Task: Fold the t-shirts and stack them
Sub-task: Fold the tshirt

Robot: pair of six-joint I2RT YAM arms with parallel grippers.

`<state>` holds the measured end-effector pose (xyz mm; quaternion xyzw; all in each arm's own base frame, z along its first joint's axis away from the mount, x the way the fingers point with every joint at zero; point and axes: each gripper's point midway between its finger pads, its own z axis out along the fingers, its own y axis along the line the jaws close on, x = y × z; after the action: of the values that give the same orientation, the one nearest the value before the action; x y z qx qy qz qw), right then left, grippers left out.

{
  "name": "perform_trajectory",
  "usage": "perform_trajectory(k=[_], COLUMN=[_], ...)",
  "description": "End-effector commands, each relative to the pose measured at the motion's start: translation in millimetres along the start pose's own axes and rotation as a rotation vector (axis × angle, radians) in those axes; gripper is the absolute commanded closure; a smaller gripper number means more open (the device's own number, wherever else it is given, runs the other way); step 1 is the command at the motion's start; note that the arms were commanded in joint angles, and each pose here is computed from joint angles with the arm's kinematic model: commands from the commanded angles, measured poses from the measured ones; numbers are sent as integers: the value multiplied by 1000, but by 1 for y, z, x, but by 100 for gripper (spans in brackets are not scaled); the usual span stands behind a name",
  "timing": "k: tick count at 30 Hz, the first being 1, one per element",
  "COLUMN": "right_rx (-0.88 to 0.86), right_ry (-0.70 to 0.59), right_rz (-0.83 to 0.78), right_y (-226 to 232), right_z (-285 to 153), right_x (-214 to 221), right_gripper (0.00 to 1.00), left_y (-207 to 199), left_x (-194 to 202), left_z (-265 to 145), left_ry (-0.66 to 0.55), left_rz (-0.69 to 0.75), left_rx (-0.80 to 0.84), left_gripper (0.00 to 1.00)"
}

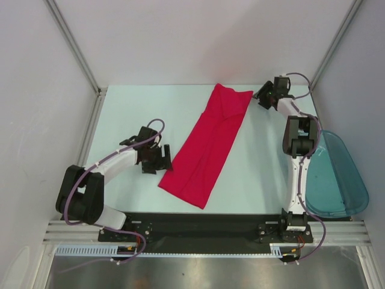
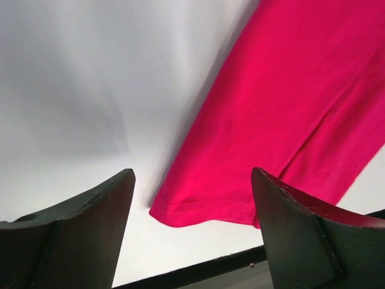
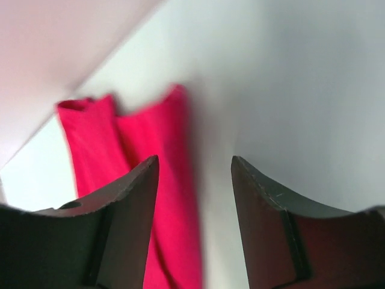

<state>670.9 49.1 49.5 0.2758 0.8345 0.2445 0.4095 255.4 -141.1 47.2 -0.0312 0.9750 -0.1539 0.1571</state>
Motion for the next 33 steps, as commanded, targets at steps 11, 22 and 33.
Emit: perform_trajectory(k=[11,22,33], right_rx=[-28,-256,-371], right_ry=[43,414,620], right_rz=[-72,-120,-25], right_y=[25,25,40], right_z=[-225,-354,-407], right_x=[50,260,397], right_gripper=[43,39,33], left_y=[16,15,20], left_x=[48,45,49], left_z=[1,-4,3], left_ry=[0,-78,-55], left_rz=[-157,-155,-137], left_rx=[2,37,19], left_gripper=[32,39,49])
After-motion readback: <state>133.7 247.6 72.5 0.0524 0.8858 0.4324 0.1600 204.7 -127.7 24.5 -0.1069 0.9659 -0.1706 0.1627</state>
